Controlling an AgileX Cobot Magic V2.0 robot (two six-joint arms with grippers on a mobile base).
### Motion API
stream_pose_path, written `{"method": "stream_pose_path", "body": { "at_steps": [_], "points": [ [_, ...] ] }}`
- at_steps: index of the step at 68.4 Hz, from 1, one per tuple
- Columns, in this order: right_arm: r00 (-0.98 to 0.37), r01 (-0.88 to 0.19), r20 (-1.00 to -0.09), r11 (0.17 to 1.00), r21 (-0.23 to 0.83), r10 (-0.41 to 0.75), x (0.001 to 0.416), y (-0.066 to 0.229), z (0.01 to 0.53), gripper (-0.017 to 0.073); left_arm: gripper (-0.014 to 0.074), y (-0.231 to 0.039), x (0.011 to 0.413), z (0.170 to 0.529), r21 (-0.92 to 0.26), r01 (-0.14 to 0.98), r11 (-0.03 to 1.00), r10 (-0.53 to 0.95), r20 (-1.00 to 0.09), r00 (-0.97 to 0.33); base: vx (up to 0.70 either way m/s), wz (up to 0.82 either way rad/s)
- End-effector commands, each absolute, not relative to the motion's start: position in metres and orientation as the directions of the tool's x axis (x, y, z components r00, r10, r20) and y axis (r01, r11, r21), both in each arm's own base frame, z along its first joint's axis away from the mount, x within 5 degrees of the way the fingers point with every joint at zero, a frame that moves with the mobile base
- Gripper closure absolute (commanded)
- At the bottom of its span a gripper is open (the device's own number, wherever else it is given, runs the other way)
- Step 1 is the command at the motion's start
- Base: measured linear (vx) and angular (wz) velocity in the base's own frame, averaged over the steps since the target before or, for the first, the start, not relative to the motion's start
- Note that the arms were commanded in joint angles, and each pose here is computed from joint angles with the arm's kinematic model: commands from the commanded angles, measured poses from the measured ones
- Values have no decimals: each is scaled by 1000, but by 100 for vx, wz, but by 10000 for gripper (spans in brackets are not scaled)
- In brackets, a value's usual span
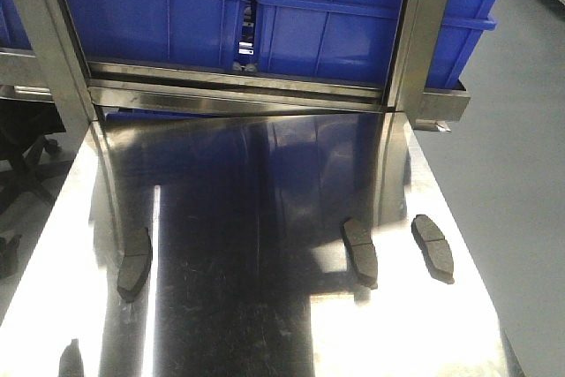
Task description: Move and align brake pads A on conveyor
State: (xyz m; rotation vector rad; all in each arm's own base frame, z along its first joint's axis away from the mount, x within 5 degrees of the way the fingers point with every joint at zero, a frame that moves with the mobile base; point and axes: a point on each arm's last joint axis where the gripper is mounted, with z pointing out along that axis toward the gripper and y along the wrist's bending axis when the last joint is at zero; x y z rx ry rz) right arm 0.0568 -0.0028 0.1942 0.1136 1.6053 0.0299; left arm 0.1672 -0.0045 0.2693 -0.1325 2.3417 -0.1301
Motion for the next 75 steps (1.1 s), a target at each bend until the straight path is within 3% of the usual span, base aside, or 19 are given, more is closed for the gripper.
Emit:
{"method": "stream_pose_path", "body": {
  "at_steps": [1,75],
  "points": [
    [38,57,-996,995,82,79,56,-3,196,569,416,-5,172,285,-149,-46,988,-146,-775,-614,0,0],
    [37,57,-996,995,82,79,56,-3,195,569,416,-5,172,285,-149,-46,988,-146,-775,-614,0,0]
  ]
}}
